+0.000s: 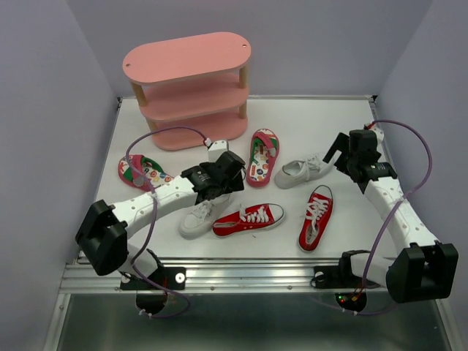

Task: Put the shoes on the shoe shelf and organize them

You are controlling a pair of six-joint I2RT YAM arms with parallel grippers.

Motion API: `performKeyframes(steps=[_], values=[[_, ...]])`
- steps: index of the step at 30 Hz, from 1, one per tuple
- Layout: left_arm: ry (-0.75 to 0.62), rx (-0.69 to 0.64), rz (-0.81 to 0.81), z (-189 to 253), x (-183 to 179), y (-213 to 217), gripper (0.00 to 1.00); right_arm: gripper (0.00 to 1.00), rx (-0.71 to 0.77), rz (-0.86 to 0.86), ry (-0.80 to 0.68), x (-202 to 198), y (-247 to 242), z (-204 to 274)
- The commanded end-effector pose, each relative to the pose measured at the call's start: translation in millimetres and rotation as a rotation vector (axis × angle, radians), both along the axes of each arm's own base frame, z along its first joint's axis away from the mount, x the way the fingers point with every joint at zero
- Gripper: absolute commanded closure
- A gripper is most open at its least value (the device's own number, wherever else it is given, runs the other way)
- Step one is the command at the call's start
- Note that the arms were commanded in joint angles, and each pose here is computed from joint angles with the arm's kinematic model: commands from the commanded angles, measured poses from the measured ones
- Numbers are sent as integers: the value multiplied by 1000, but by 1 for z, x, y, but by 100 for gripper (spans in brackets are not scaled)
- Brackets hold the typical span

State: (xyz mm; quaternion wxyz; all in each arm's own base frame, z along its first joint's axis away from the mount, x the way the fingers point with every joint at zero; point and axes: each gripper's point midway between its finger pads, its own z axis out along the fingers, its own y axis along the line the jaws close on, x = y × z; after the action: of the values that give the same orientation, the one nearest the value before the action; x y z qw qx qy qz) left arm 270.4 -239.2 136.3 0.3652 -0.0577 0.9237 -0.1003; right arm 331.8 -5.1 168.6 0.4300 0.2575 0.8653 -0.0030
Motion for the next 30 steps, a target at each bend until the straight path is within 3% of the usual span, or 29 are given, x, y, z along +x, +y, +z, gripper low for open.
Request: performKeyframes(steps=[1, 10, 18, 19, 21, 22, 30], values=[[6, -34, 126, 0, 8, -5, 23, 0, -2, 13, -42, 8, 1, 8], [22, 6, 207, -33, 17, -5, 35, 0, -8, 29, -46, 9, 2, 12], [9, 96, 195, -50, 35, -12, 58, 0, 4, 40, -33, 11, 5, 7], [12, 107, 194, -52, 36, -13, 62, 0, 6, 40, -33, 11, 6, 7], [15, 154, 175, -54, 38, -10, 81, 0, 8, 39, -35, 11, 6, 8], [-4, 175, 174, -50, 43, -10, 100, 0, 5, 40, -37, 10, 5, 8], [-184, 353, -58, 8, 63, -3, 100, 0, 0, 35, -33, 7, 4, 6]])
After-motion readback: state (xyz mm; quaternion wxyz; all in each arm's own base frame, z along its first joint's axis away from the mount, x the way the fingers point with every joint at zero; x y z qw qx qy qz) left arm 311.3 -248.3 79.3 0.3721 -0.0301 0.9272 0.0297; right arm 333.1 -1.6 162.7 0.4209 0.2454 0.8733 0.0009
